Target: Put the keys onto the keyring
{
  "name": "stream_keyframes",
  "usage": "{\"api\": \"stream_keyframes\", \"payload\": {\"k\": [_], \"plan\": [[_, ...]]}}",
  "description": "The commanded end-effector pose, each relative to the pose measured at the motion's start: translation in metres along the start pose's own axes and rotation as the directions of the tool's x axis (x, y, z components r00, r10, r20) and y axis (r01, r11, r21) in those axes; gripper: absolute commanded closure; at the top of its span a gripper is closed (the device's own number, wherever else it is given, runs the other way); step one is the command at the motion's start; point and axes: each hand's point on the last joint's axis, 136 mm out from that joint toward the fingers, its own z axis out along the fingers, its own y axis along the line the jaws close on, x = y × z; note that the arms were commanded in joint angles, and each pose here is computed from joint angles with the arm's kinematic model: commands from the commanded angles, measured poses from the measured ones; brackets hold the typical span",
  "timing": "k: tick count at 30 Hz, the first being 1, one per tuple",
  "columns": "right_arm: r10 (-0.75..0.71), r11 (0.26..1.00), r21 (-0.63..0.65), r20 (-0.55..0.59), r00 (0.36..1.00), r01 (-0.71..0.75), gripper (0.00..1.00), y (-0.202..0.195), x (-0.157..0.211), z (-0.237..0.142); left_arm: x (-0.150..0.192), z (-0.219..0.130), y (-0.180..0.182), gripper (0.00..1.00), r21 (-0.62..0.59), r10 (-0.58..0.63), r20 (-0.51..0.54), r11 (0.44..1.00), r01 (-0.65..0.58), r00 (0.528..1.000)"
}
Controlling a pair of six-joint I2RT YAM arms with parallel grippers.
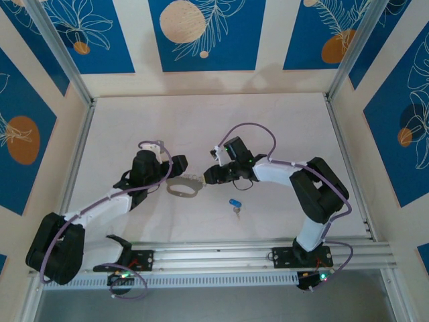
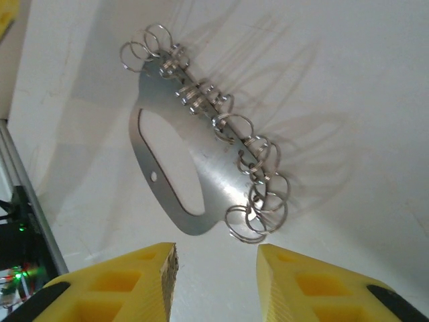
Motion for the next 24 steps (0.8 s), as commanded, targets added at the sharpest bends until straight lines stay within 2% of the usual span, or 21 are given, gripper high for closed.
{"api": "stream_keyframes", "payload": {"k": [1, 7, 16, 24], "plan": [[-0.047, 0.998, 0.043, -0.046, 0.998, 0.049, 0.62, -0.003, 0.014, 0.003, 0.007, -0.002, -0.007, 0.09, 0.03, 0.006, -0.041, 1.0, -0.005, 0.999], [-0.089, 0.993, 0.068, -0.067, 0.994, 0.094, 0.62, 0.0, 0.02, 0.013, 0.029, 0.002, -0.007, 0.1, 0.031, 0.033, -0.18, 0.999, -0.028, 0.983], [-0.157, 0.976, 0.13, -0.136, 0.978, 0.175, 0.67, -0.001, 0.032, 0.032, 0.025, -0.003, -0.007, 0.11, 0.014, 0.015, -0.168, 1.0, -0.013, 0.986], [-0.148, 0.973, 0.16, -0.13, 0.98, 0.168, 0.7, -0.009, 0.031, 0.037, 0.023, -0.006, -0.008, 0.11, 0.016, 0.012, -0.159, 1.0, -0.01, 0.987]]}}
